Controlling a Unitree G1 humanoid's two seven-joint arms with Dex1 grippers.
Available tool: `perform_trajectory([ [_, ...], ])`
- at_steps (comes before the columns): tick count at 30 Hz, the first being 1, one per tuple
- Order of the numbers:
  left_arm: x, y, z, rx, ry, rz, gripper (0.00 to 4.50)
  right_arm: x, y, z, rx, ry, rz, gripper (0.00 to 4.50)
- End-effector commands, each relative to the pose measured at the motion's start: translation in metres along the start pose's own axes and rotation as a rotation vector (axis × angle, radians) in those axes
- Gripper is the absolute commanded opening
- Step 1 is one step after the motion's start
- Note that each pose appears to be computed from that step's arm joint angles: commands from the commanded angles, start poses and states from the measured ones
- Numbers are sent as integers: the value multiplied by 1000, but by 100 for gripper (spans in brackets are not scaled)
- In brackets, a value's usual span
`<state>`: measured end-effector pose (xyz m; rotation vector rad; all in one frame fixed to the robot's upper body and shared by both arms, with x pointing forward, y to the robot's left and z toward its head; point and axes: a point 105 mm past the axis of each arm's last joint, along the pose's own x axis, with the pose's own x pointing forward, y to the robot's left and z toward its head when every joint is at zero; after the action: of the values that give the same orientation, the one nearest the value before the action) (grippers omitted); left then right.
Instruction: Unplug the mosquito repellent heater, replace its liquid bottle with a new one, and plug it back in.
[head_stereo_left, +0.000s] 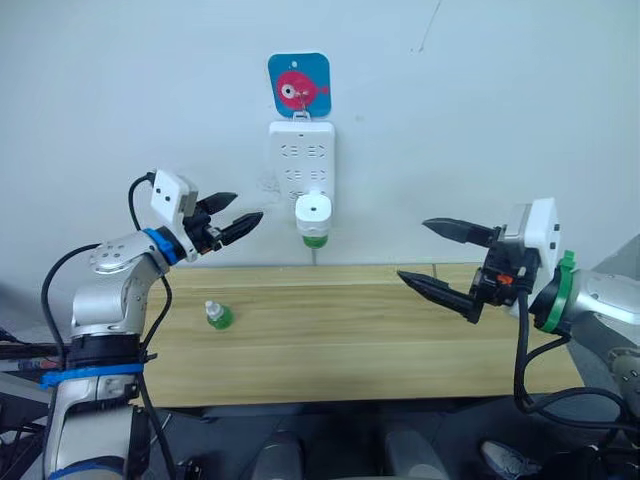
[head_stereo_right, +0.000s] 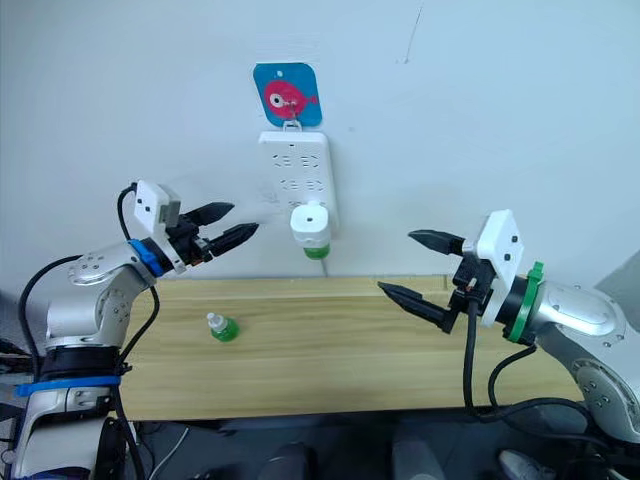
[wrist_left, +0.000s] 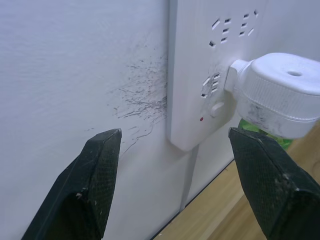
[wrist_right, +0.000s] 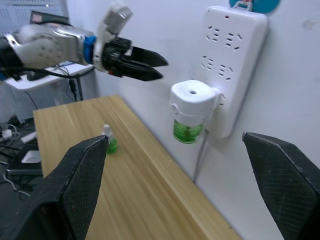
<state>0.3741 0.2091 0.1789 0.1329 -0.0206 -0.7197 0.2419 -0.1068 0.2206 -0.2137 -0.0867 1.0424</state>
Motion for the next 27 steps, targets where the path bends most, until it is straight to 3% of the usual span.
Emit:
perform_trajectory([
  [1,9,4,9,43,-23,-20,361,4,10,10,-27,-29,29,450],
  [11,38,1,15,82,-40,-65,361,8,8,-1,6,32,-30,450],
  [27,63,-16,34,106,-80,-195,361,7,5,-2,5,-8,-85,450],
])
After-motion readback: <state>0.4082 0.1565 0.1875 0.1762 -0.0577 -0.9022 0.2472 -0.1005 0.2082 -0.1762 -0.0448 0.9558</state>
